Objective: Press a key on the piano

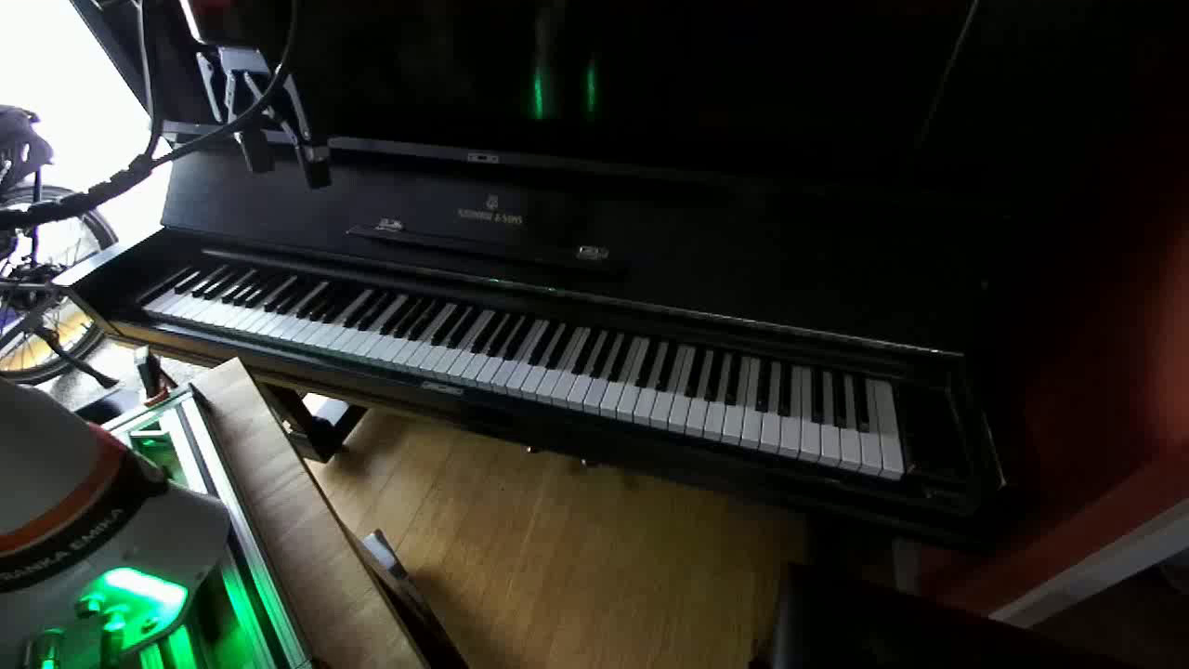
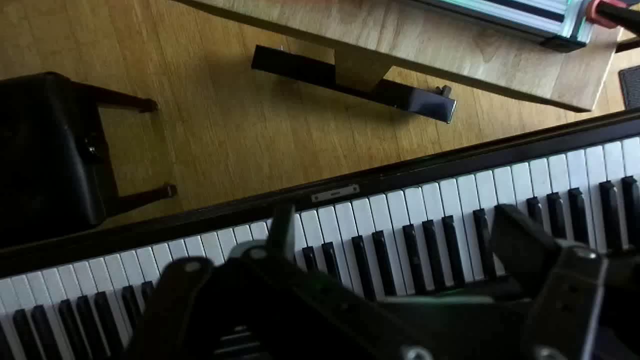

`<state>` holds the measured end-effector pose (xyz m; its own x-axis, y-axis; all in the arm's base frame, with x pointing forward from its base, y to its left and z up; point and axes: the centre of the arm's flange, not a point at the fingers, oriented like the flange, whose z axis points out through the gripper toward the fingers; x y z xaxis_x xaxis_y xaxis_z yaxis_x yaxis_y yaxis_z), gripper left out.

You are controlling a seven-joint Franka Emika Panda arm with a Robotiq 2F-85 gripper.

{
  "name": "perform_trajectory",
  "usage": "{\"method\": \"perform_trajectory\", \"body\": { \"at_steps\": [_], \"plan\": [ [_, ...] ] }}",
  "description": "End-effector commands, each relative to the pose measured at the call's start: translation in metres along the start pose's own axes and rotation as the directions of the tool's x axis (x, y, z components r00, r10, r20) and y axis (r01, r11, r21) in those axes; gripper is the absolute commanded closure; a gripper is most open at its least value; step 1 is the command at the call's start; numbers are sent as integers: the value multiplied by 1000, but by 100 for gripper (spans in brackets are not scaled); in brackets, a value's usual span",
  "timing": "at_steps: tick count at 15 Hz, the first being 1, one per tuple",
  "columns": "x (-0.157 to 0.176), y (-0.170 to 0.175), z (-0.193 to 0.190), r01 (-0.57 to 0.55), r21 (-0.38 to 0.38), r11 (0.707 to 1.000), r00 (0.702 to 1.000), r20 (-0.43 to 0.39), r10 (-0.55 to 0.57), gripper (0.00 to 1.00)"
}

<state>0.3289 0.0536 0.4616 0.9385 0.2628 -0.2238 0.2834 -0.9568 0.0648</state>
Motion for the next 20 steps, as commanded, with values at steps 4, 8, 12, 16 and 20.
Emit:
{"method": "perform_trajectory", "body": {
  "at_steps": [4,8,12,16,20],
  "plan": [
    [0,0,0,0,0,1000,1000,1,0,0],
    [3,20,3,-18,-30,999,1000,4,19,0],
    [3,94,-2,115,-163,980,992,-27,-121,0],
    [-8,159,2,284,-217,934,936,-147,-319,0],
    [-14,182,-4,276,-225,934,913,-241,-328,0]
  ]
}}
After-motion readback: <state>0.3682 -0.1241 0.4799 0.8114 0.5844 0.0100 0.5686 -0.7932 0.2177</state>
